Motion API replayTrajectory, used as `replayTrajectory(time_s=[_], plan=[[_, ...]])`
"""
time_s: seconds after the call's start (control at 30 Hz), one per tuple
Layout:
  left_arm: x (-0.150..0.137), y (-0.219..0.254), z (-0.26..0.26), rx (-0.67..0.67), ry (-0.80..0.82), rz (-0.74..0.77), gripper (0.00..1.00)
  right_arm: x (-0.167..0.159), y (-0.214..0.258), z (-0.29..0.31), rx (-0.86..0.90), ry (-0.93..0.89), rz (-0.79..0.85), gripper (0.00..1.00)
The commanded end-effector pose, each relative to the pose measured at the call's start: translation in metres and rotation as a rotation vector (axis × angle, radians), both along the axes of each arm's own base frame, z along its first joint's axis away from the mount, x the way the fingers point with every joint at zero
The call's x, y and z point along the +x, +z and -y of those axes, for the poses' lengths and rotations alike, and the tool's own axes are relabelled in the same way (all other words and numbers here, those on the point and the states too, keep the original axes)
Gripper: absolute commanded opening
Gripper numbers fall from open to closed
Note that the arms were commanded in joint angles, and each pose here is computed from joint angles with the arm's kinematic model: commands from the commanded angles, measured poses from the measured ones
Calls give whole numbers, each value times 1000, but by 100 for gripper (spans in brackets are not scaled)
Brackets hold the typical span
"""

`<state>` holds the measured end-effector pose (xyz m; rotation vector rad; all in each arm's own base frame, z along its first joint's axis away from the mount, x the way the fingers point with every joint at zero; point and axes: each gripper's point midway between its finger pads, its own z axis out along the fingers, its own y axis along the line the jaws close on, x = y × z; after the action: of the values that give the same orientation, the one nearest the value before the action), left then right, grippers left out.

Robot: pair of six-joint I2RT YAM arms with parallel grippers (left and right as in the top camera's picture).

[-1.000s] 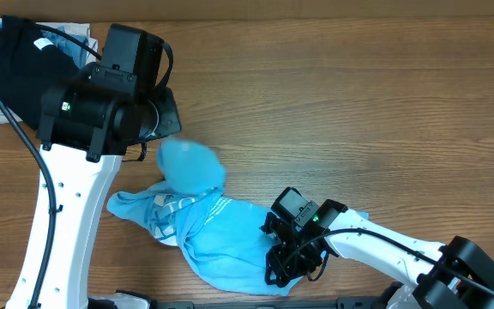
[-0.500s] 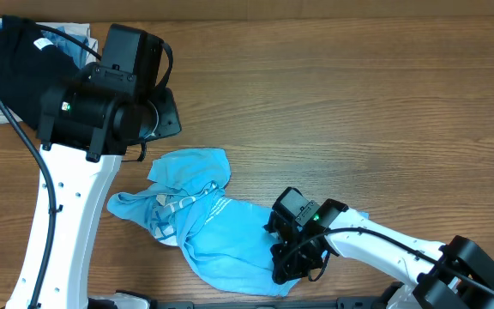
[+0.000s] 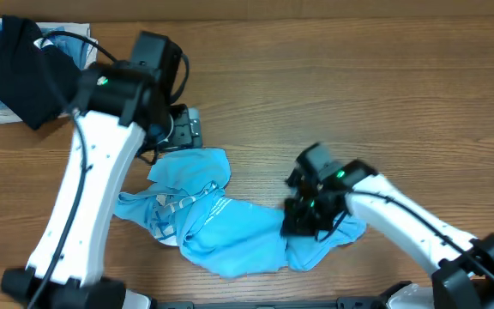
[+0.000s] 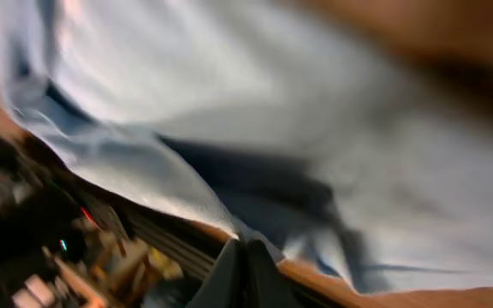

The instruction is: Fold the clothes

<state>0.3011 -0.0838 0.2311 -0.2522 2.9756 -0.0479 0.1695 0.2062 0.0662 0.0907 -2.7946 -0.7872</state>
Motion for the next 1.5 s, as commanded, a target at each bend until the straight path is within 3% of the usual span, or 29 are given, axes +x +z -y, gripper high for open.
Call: replayTrajectory(time_s=[0.0, 0.2, 0.67, 0.97, 1.13, 1.47], plan=[[0, -21, 8, -33, -14, -84, 90, 38, 18, 10, 6, -85, 67, 4], [5, -49, 15, -29, -52, -187, 91, 67, 27, 36, 3, -183, 102, 4], [15, -106, -13, 36, -19, -382, 88, 71, 23, 51, -36, -215, 103, 4], [14, -122, -35, -184, 154, -441, 87, 75, 24, 50, -29, -216, 119, 4], [6, -151, -23, -311, 123, -462, 86, 77, 24, 49, -26, -216, 127, 4], [-23, -191, -21, -327, 121, -530, 85, 79, 24, 48, -22, -217, 136, 4]])
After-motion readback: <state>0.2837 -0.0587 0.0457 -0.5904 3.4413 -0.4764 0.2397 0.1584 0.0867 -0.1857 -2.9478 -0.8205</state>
